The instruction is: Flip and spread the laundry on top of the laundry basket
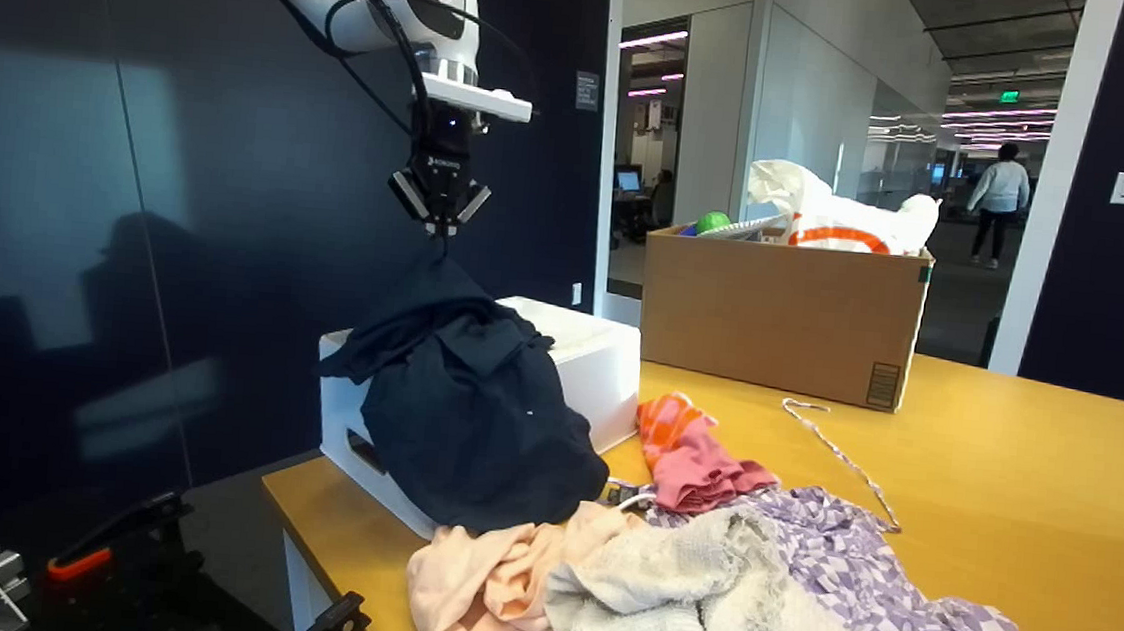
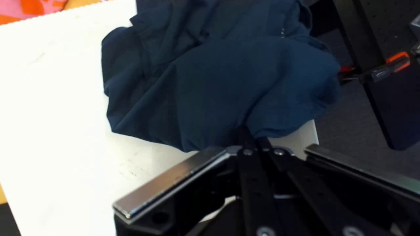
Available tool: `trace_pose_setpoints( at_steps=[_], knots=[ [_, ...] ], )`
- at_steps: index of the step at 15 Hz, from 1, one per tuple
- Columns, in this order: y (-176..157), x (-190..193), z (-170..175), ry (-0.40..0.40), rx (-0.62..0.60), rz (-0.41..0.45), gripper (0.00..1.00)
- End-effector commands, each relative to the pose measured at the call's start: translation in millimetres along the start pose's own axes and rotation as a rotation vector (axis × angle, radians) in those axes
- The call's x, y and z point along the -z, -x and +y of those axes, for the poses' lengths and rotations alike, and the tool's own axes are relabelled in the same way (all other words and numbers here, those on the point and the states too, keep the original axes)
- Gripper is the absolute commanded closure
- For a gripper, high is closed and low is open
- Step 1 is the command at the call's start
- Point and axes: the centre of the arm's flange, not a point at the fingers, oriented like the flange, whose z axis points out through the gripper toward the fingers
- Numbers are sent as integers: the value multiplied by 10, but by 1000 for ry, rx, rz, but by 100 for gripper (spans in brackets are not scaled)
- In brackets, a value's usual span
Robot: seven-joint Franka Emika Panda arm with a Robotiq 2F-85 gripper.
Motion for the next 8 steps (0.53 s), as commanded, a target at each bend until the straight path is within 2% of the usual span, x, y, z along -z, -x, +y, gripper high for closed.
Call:
trace_pose_setpoints(
  at_steps=[1, 2, 3, 5, 8],
  knots=[
    [-368, 196, 361, 16, 107, -50, 70],
    [-403, 189, 376, 20, 110, -55, 70],
    [-452, 210, 347, 25, 86, -54, 65],
    [-496, 342, 175, 76, -15, -48, 50],
    [-420, 749, -166, 139, -196, -2, 29]
  ],
)
